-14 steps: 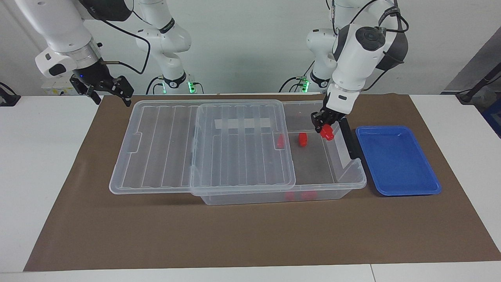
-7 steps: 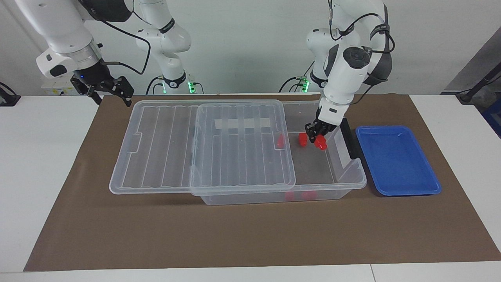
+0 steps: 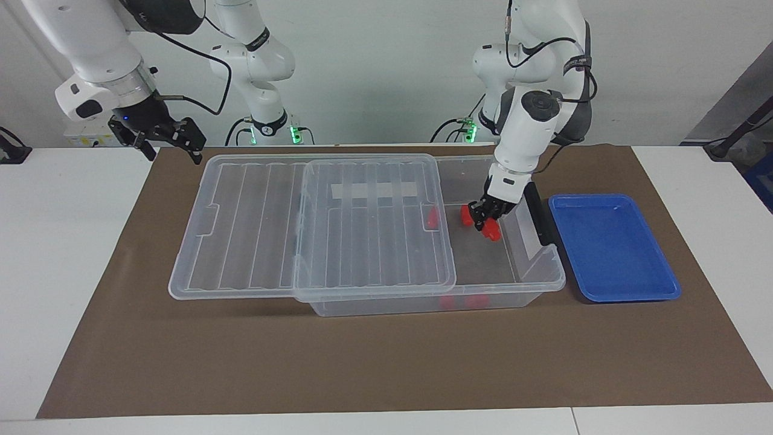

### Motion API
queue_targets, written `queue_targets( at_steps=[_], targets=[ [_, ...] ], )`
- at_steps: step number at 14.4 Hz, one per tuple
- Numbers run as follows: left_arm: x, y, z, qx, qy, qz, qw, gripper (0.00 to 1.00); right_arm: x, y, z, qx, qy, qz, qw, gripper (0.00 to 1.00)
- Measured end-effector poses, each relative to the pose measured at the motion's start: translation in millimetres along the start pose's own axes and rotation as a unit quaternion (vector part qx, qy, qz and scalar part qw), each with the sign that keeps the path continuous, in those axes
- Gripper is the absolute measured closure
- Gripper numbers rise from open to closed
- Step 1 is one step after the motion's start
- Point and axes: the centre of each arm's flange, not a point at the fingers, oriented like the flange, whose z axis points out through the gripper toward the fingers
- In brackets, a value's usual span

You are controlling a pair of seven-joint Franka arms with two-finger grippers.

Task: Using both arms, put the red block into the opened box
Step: 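Carry the red block from the blue tray over the open box, then lower the red block into the box and open the left gripper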

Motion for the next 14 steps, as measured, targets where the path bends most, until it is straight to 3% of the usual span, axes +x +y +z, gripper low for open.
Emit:
queue_targets(
  at_steps=[3,14],
  targets=[
    [-4,-4,9,0.024,0.01,0.023,0.999,0.66,0,1,1,0.0,-0.001,0.001,1.0,0.0],
    [-9,15,59,0.055,0.028,0.042,0.997,0.66,-2,5,3,0.0,-0.004,0.004,1.0,0.0]
  ],
)
